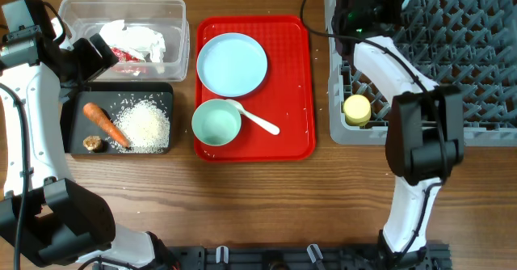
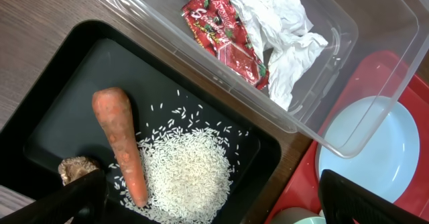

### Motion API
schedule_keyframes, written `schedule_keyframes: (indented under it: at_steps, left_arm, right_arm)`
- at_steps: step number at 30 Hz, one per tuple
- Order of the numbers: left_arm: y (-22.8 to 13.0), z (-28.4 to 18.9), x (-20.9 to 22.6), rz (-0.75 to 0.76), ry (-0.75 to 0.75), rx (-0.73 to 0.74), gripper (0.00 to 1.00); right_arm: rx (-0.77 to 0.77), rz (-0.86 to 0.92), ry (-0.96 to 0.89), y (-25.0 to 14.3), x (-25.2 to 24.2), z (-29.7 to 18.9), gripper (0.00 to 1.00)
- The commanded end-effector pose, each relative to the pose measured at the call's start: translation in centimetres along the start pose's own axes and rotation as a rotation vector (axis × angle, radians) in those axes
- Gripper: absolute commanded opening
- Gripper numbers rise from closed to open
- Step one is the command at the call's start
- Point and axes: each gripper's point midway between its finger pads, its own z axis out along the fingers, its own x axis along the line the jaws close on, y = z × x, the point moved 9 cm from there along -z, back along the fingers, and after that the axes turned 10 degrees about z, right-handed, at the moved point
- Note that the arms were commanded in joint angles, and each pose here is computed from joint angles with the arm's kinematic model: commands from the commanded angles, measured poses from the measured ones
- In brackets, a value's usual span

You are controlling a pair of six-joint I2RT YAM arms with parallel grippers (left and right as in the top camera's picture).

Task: Sort waste into correct bins and load items into the dishwasher rack
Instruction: 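Place the blue bowl into the rack's back row, then grasp the green bowl on the red tray with the right gripper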

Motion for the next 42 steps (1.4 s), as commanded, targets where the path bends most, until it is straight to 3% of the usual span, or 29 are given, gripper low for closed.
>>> schedule_keyframes:
  at_steps: [1,10,15,17,18,19,20,31,36,39,40,42]
  left_arm:
    - [0.4,-0.9,-0.1,-0.004,0.005,-0.03,1.0]
    - [0.4,-0.9,-0.1,-0.005,0.005,-0.029,1.0]
    - [0.4,-0.9,-0.1,-0.005,0.005,-0.029,1.0]
    - [0.4,-0.9,-0.1,-0.005,0.005,-0.029,1.0]
    - [0.4,-0.9,-0.1,-0.005,0.005,-0.029,1.0]
    - [0.4,-0.9,-0.1,-0.005,0.005,-0.03,1.0]
    - [0.4,-0.9,-0.1,-0.005,0.005,-0.029,1.0]
    - [0.4,-0.9,-0.1,-0.005,0.005,-0.029,1.0]
    - [0.4,-0.9,-0.1,-0.005,0.005,-0.029,1.0]
    - [0.4,-0.9,-0.1,-0.005,0.005,-0.029,1.0]
    - [0.4,-0.9,-0.1,-0.005,0.005,-0.029,1.0]
    - [0.4,-0.9,-0.1,-0.005,0.005,-0.03,1.0]
  right_arm:
    - [0.027,-0.12,-0.027,-1.4,1.2,0.1,0.04]
    - [0.016,-0.195,0.087,-2.0,3.2,-1.8,0.06]
    - [0.012,-0.262,0.201,-2.6,4.7,-3.5,0.24]
    - [0.007,-0.272,0.212,-2.6,5.0,-4.0,0.37]
    - [0.005,-0.277,0.217,-2.6,5.2,-4.3,0.56]
    - [0.004,-0.282,0.221,-2.6,5.3,-4.6,0.88]
    - [0.002,-0.288,0.225,-2.7,5.4,-4.8,1.0]
    - [-0.056,-0.236,0.224,0.2,3.8,-8.0,1.0]
    - [-0.064,-0.083,0.267,1.9,2.1,-9.2,1.0]
    - [-0.018,-0.059,0.49,1.4,3.0,-11.5,1.0]
    - [0.078,-0.112,0.795,0.0,4.3,-14.5,1.0]
    - [0.231,-0.125,1.143,-1.5,5.1,-18.3,1.0]
